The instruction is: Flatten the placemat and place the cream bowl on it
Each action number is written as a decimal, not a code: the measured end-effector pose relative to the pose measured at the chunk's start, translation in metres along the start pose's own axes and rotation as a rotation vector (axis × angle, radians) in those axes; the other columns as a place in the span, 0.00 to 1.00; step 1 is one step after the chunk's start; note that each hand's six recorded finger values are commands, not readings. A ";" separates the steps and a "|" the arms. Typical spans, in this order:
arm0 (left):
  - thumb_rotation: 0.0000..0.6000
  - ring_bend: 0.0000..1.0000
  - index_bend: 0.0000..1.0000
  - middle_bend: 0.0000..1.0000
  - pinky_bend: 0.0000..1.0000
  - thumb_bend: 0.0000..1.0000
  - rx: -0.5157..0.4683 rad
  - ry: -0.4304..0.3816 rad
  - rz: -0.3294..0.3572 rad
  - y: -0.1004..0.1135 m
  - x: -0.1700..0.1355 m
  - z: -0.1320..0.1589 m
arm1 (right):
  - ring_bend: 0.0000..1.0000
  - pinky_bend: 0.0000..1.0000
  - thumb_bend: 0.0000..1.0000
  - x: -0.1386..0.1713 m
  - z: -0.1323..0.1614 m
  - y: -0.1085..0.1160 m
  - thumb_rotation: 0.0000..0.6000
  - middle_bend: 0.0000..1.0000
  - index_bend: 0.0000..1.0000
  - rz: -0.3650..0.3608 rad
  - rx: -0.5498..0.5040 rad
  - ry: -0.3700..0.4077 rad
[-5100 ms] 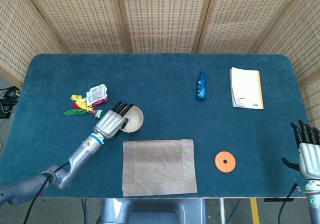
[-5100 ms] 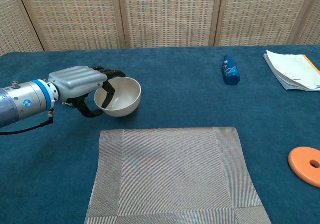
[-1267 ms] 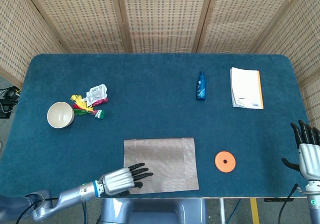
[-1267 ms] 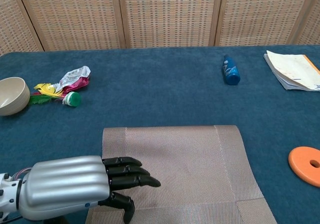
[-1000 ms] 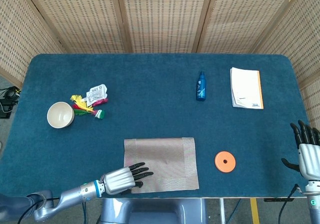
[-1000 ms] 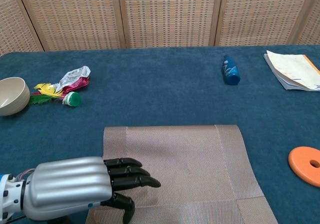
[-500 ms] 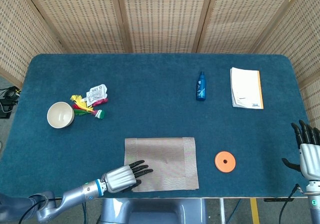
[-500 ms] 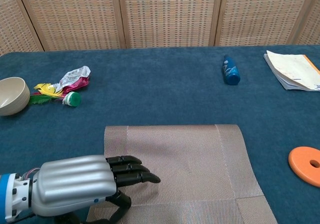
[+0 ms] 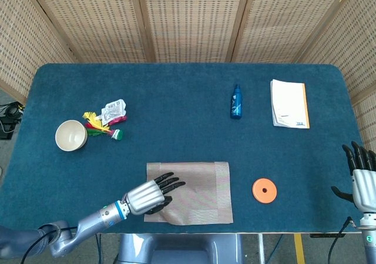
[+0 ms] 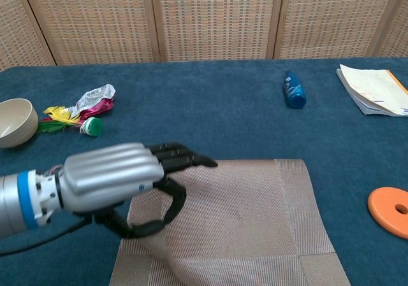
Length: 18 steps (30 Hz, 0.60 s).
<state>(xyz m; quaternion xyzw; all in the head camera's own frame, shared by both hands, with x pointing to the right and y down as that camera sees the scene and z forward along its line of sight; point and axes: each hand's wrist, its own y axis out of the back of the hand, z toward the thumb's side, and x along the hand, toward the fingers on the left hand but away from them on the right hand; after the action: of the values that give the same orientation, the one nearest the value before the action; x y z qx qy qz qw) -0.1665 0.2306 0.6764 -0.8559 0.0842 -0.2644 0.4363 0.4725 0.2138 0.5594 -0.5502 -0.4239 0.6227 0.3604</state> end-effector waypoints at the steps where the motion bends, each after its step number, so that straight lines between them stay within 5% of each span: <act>1: 1.00 0.00 0.84 0.00 0.00 0.61 -0.002 0.020 0.019 0.007 0.005 -0.006 | 0.00 0.00 0.00 0.000 0.000 0.000 1.00 0.00 0.00 0.000 0.001 0.001; 10: 1.00 0.00 0.85 0.00 0.00 0.62 -0.007 0.318 0.153 0.080 0.046 -0.098 | 0.00 0.00 0.00 0.001 0.002 0.001 1.00 0.00 0.00 -0.008 0.007 0.002; 18: 1.00 0.00 0.85 0.00 0.00 0.64 0.037 0.564 0.150 0.099 0.030 -0.182 | 0.00 0.00 0.00 0.000 0.002 -0.001 1.00 0.00 0.00 0.003 0.015 -0.001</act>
<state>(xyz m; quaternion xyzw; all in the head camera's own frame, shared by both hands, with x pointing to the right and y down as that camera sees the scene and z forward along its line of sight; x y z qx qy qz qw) -0.2280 0.0315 0.6963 -0.7319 0.2602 -0.4606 0.4296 0.4700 0.2141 0.5608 -0.5478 -0.4185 0.6267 0.3634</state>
